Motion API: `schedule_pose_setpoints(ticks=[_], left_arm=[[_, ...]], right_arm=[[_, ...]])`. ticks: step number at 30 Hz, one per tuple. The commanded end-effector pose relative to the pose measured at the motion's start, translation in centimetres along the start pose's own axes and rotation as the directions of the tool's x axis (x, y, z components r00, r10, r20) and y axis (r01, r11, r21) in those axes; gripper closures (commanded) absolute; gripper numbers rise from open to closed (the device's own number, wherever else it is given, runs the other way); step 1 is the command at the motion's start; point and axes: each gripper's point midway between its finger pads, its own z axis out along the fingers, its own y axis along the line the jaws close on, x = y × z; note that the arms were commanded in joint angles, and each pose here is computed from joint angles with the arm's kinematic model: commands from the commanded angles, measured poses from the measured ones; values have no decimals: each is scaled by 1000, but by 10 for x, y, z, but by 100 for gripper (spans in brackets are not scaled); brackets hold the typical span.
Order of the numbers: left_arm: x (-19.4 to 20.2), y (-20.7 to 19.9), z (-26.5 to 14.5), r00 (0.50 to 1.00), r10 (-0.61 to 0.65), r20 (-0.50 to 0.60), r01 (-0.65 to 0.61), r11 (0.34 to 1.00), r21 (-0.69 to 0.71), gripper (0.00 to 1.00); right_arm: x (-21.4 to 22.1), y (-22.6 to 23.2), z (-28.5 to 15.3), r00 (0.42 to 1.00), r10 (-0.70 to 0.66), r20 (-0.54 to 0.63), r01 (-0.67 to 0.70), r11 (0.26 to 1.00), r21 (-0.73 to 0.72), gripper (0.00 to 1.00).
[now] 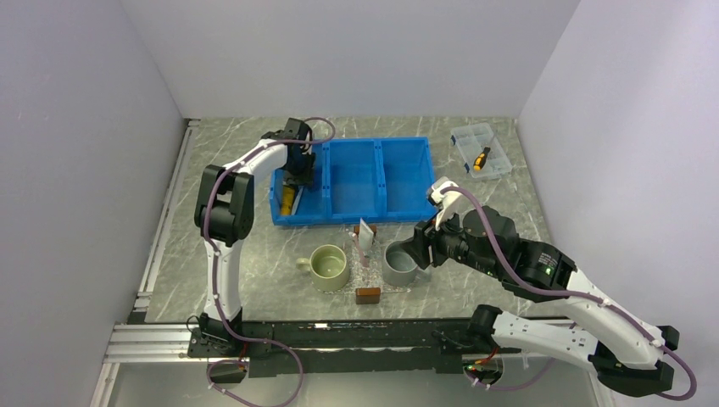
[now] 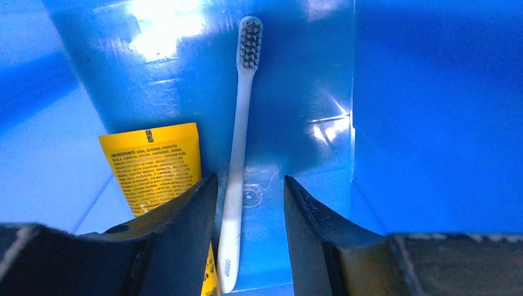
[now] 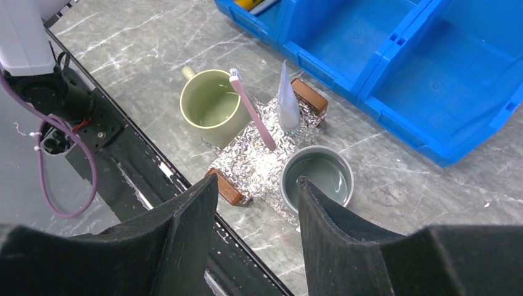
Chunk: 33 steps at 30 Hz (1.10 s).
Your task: Prepare toiletry sets of a toothbrush and toothpaste on the tray
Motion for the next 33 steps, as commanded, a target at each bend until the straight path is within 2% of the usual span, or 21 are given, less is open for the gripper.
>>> schedule_pose_setpoints(ticks=[1, 10, 15, 22, 33], left_arm=[[-5, 3, 4, 1000, 9, 12, -9, 1000, -10, 52], [7, 1, 10, 1000, 14, -23, -14, 1000, 12, 77], [11, 0, 13, 999, 11, -32, -10, 1000, 20, 100], [0, -3, -10, 1000, 7, 28, -8, 1000, 26, 100], [-29, -12, -94, 979, 20, 205, -35, 997, 68, 100]], right_arm=[[-5, 3, -2, 1000, 14, 13, -14, 1000, -10, 48], [-4, 6, 0, 1000, 23, 13, -22, 999, -26, 48], [-4, 7, -3, 999, 33, 21, -32, 999, -32, 48], [-5, 7, -5, 999, 44, 29, -43, 998, -34, 49], [-15, 12, -5, 998, 52, 46, -50, 997, -53, 49]])
